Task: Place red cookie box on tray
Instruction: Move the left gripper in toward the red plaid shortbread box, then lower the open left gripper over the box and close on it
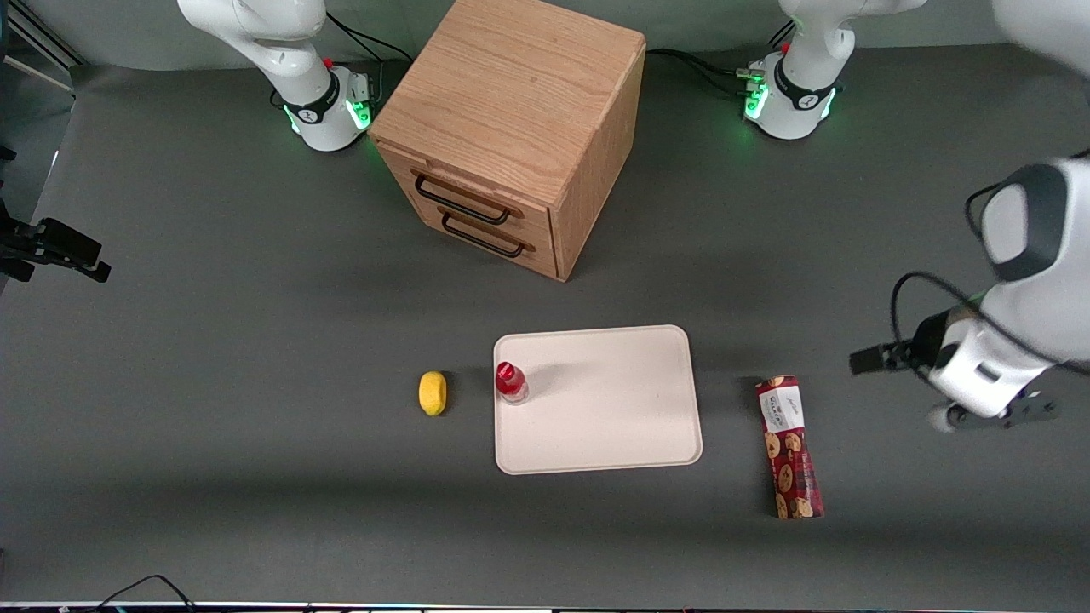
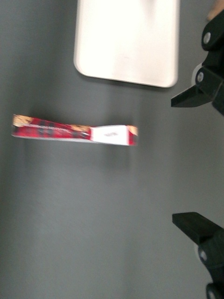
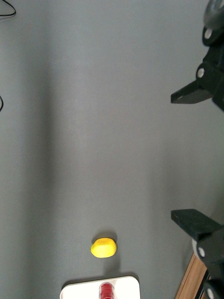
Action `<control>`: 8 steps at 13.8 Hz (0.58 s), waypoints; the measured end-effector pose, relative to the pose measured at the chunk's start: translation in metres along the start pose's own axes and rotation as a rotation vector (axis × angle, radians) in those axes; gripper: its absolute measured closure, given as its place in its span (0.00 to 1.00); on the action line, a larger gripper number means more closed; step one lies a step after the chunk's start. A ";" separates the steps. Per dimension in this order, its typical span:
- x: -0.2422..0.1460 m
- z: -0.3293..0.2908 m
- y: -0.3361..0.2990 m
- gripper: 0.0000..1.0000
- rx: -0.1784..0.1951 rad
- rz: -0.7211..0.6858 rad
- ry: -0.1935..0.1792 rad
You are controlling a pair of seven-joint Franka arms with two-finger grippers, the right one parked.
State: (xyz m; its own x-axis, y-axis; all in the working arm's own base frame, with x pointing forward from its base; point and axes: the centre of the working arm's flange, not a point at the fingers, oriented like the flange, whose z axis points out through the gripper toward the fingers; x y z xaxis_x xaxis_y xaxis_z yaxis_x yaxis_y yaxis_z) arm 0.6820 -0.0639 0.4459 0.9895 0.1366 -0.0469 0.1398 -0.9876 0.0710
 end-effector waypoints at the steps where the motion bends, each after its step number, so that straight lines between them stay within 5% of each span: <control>1: 0.010 0.021 0.003 0.00 -0.007 -0.001 0.010; 8: 0.054 0.149 0.015 0.00 -0.058 -0.037 0.117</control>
State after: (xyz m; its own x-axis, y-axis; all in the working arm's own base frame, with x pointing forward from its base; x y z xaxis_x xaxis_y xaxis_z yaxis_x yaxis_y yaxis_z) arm 0.7324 -0.0824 0.2959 0.9807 0.1842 0.0653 0.1747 -0.9761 0.1295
